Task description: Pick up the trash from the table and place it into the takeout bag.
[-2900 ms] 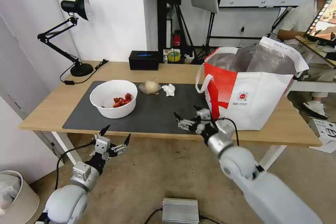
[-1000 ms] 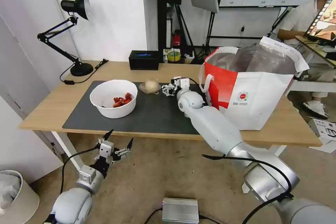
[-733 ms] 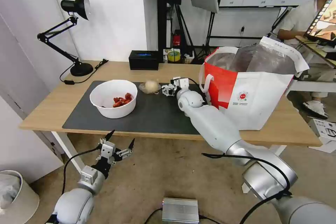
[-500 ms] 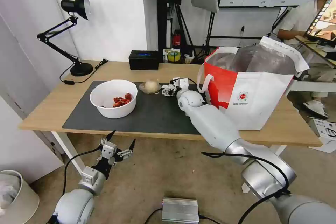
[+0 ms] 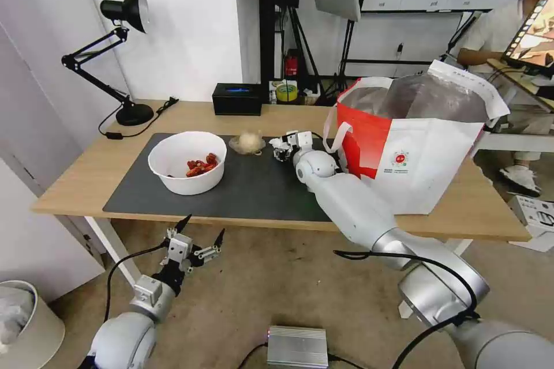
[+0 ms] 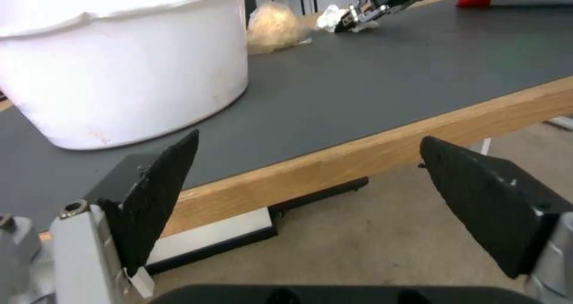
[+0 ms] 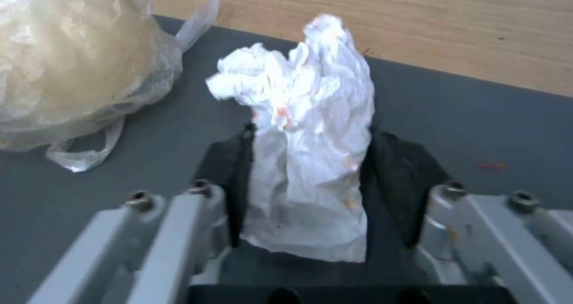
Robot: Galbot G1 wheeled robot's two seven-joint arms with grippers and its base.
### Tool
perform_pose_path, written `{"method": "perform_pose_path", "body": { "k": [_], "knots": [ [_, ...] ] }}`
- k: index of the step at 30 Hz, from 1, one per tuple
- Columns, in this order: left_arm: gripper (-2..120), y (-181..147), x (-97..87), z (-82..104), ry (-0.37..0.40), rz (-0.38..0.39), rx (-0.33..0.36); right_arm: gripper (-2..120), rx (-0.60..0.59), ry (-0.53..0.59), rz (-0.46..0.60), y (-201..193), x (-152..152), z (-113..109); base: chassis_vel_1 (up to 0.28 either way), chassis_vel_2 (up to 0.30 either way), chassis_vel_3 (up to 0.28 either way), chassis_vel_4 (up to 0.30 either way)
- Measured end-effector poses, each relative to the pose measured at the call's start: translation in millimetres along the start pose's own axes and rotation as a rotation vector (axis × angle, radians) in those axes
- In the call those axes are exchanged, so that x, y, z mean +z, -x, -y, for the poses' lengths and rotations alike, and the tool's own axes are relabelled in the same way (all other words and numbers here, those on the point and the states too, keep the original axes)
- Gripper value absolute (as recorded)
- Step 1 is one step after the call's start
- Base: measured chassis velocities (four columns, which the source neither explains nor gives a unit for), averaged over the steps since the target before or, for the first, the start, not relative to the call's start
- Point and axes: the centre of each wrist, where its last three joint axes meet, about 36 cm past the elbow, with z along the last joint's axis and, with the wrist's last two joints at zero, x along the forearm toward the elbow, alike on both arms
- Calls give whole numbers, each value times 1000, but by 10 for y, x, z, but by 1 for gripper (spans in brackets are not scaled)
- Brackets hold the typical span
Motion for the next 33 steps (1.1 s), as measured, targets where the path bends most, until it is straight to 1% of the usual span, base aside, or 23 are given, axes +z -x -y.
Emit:
{"method": "perform_pose_path", "body": {
  "k": [1, 2, 5, 6, 8, 9, 12, 17, 19, 21, 24, 25, 29, 30, 31, 33],
  "knots": [
    [100, 0, 2, 0, 0, 0, 0, 37, 0, -1, -1, 1, 1, 1, 0, 0, 0, 0],
    [100, 0, 2, 0, 0, 0, 0, 37, 0, -1, -1, 1, 1, 1, 0, 0, 0, 0],
    [100, 1, 10, 5, -3, 1, -2, 22, -2, -1, -6, -3, 8, 11, 0, 0, 0, 0],
    [100, 1, 10, 5, -3, 1, -2, 22, -2, -1, -6, -3, 8, 11, 0, 0, 0, 0],
    [100, 4, 12, 18, -7, 2, -2, 13, -4, 1, -8, -9, 23, 10, 0, 0, 0, 0],
    [100, 4, 12, 18, -7, 2, -2, 13, -4, 1, -8, -9, 23, 10, 0, 0, 0, 0],
    [100, 6, 16, 38, -11, 4, -2, 0, -8, 4, -5, -26, 24, 20, 0, 0, 0, 0],
    [100, 0, 23, 49, -12, 7, -2, 0, -31, 7, 23, -131, -45, 11, 0, 0, 0, 0],
    [100, -7, 25, 40, -10, 13, -6, 0, -61, -1, 49, -282, -109, 8, 0, 0, 0, 0],
    [100, -11, 25, 30, -9, 13, -8, 0, -68, -2, 54, -339, -115, 15, 0, 0, 0, 0],
    [100, -36, 10, 0, -5, 15, -16, 0, -96, -3, 66, -559, -69, 30, 0, 0, 0, 0],
    [100, -36, 10, 0, -5, 15, -16, 0, -96, -3, 66, -559, -69, 30, 0, 0, 0, 0],
    [100, -78, -20, -38, 2, 16, -22, 0, -165, -5, 92, -1032, 53, -51, 0, 0, 0, 0],
    [100, -78, -20, -38, 2, 16, -22, 0, -165, -5, 92, -1032, 53, -51, 0, 0, 0, 0],
    [100, -82, -24, -44, 4, 17, -23, 0, -180, -5, 96, -1122, 79, -76, 0, 0, 0, 0],
    [100, -85, -45, -60, 9, 21, -22, 0, -224, 0, 108, -1395, 129, -142, 0, 0, 0, 0]
  ]
}}
